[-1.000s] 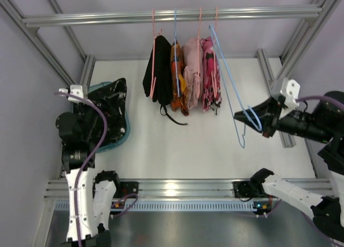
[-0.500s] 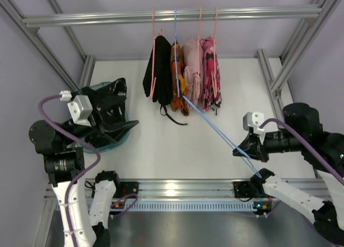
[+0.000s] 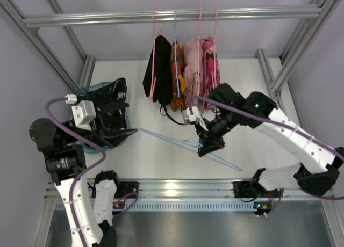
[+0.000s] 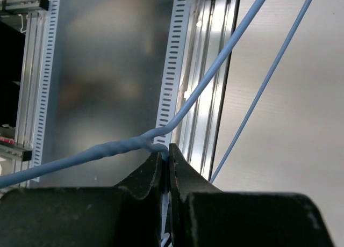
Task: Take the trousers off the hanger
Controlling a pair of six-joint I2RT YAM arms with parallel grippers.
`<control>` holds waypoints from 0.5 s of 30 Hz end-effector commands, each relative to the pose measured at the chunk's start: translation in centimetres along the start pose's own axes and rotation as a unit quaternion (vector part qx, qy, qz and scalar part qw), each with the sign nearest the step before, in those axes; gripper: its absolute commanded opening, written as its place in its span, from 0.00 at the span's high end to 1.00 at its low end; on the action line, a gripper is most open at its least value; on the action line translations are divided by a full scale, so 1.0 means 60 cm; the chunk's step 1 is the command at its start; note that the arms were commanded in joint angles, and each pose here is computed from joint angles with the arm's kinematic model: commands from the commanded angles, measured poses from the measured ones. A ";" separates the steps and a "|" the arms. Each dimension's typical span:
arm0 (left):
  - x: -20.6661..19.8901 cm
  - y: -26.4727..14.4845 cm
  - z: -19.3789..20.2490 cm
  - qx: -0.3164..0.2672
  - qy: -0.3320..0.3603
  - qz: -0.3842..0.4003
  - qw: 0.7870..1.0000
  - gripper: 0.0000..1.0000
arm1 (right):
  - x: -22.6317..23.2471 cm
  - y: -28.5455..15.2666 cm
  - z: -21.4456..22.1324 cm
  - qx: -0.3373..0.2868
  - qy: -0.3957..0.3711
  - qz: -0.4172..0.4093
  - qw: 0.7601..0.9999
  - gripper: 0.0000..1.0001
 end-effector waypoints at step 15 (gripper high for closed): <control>0.018 0.001 0.094 0.042 -0.085 0.120 0.988 0.14 | -0.064 0.039 -0.160 -0.081 -0.029 -0.063 0.994 1.00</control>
Point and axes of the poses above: each gripper's point midway between its finger pads, its own y axis out along the fingers, its own x axis along the line the jaws close on, z = x × y, the point moved 4 cm from there along -y, back along the fingers, and after that the axes turned 10 degrees about -y, right-handed, at the moved point
